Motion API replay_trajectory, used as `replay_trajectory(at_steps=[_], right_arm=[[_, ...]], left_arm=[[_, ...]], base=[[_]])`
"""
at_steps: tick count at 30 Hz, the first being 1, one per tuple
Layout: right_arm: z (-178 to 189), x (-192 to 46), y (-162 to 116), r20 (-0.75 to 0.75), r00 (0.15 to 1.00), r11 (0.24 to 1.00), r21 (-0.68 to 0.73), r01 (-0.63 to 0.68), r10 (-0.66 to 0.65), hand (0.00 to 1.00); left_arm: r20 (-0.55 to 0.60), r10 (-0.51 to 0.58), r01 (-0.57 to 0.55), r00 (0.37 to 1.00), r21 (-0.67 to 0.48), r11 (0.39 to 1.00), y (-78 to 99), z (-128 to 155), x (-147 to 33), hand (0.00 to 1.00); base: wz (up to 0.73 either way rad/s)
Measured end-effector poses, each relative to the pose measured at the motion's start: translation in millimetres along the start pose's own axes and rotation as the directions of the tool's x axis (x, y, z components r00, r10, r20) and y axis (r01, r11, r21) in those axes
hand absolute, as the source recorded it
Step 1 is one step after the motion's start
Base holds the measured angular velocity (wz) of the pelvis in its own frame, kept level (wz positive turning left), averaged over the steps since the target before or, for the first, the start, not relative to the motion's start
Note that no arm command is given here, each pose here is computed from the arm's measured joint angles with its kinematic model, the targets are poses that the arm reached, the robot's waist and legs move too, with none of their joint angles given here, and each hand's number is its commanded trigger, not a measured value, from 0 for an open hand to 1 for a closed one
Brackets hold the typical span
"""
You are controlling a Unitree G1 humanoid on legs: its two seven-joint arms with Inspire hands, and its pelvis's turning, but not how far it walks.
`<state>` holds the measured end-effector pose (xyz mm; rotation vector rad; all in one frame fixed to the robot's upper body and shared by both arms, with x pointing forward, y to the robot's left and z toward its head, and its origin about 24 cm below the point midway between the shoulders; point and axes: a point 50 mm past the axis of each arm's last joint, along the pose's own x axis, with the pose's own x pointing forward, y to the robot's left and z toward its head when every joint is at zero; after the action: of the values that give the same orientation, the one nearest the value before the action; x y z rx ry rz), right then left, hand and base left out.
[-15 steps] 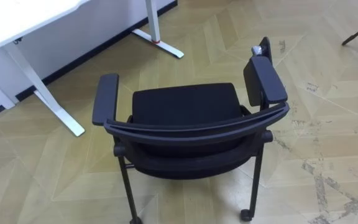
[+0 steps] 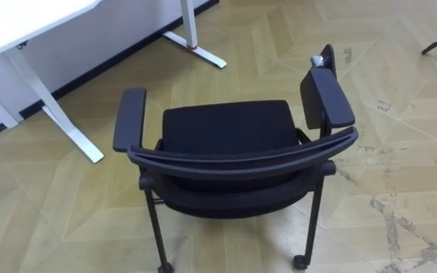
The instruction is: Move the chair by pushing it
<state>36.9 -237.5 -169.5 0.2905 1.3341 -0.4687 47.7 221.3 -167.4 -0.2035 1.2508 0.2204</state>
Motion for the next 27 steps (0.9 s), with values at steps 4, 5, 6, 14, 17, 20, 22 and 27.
replay_trajectory(at_steps=[4, 5, 6, 14, 17, 20, 22, 27], right_arm=[[-2, 0, -2, -0.004, 1.0, 1.0, 0.01, 0.008, -0.008, 0.0], [-2, 0, -3, -0.005, 1.0, 1.0, 0.01, 0.008, -0.008, 0.0], [-3, 0, -3, -0.007, 1.0, 1.0, 0.01, 0.008, -0.008, 0.0], [-7, -1, -10, -0.012, 1.0, 0.998, 0.058, 0.023, -0.023, 0.0], [-2, -2, -13, 0.008, 1.0, 0.996, 0.083, 0.026, -0.027, 0.0], [3, -2, -18, 0.019, 0.999, 0.993, 0.106, 0.044, -0.046, 0.0], [9, -3, -24, 0.027, 0.998, 0.991, 0.121, 0.061, -0.065, 0.0], [18, -5, -36, 0.046, 0.994, 0.99, 0.108, 0.093, -0.099, 0.0]], left_arm=[[-0.007, 0.011, -0.012, 1.0, -0.034, 0.999, 2.4, -5, -1.3, 0.0], [-0.008, 0.014, -0.014, 1.0, -0.039, 0.999, 2.6, -6, -1.4, 0.0], [-0.008, 0.02, -0.021, 1.0, -0.052, 0.998, 2.7, -6, -1.5, 0.0], [-0.033, 0.088, -0.091, 0.996, -0.135, 0.987, 13.0, -13, -3.3, 0.0], [-0.026, 0.163, -0.165, 0.986, -0.144, 0.976, 23.4, -7, -4.4, 0.0], [-0.026, 0.23, -0.231, 0.973, -0.12, 0.965, 32.6, 0, -5.2, 0.0], [-0.013, 0.293, -0.293, 0.956, -0.077, 0.953, 45.4, 10, -7.6, 0.0], [0.159, 0.428, -0.44, 0.89, 0.048, 0.897, 74.9, 66, -18.6, 0.0]], base=[[0.02], [0.0], [0.0], [-0.02], [0.0], [0.03], [0.0], [0.0]])
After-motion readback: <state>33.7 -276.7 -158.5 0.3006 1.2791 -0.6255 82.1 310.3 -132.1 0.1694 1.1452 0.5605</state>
